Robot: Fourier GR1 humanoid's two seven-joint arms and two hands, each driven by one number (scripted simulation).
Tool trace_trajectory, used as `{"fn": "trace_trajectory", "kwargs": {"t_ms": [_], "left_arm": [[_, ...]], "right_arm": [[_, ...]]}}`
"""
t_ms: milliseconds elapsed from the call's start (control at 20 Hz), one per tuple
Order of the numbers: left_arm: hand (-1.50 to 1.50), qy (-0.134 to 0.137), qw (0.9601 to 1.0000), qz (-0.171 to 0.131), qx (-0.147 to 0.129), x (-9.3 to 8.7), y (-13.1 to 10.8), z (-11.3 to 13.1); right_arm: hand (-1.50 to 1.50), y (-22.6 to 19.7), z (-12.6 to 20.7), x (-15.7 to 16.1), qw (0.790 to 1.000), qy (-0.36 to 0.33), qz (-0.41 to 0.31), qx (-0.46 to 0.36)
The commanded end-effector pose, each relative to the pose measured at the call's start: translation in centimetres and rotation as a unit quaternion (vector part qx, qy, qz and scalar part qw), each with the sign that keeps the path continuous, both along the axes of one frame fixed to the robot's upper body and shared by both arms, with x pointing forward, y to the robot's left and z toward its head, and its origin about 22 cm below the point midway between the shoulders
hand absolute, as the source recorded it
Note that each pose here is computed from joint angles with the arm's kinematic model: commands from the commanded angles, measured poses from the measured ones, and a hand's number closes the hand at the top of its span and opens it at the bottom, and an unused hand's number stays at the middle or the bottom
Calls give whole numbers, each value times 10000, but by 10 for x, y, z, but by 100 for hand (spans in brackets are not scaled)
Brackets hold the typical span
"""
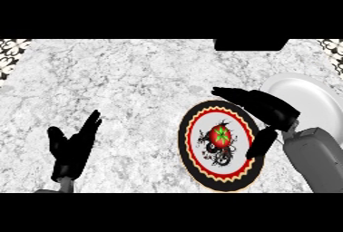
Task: Pick the tomato from the plate and place it in the plate
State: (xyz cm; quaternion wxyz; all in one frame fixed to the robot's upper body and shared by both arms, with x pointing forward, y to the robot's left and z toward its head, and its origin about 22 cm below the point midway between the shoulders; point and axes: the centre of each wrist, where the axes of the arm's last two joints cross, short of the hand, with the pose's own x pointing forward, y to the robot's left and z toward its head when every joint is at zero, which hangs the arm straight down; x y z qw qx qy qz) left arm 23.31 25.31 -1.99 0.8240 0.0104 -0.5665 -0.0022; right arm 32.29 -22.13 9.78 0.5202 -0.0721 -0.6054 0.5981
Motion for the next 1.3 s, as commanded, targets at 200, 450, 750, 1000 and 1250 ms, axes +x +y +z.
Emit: {"fn": "trace_trajectory", "kwargs": {"t_ms": [200, 450, 750, 1000, 1250], "left_arm": [[0, 40, 10000, 56, 37, 3, -12, -14], [0, 129, 9999, 51, -90, -9, -14, -38], [0, 58, 9999, -57, -109, 9, -8, -18], [0, 171, 9998, -34, -101, -2, -12, -23], [0, 104, 9999, -55, -29, -3, -7, -20]], "right_arm": [[-150, 31, -25, -29, 10000, 37, 35, -37], [-150, 17, -9, -22, 9983, -218, -153, -520], [-150, 29, -46, -13, 9969, -248, -280, -698], [-150, 29, -52, -13, 9962, -119, -183, -843], [-150, 42, -67, -14, 9952, -54, -52, -971]]}}
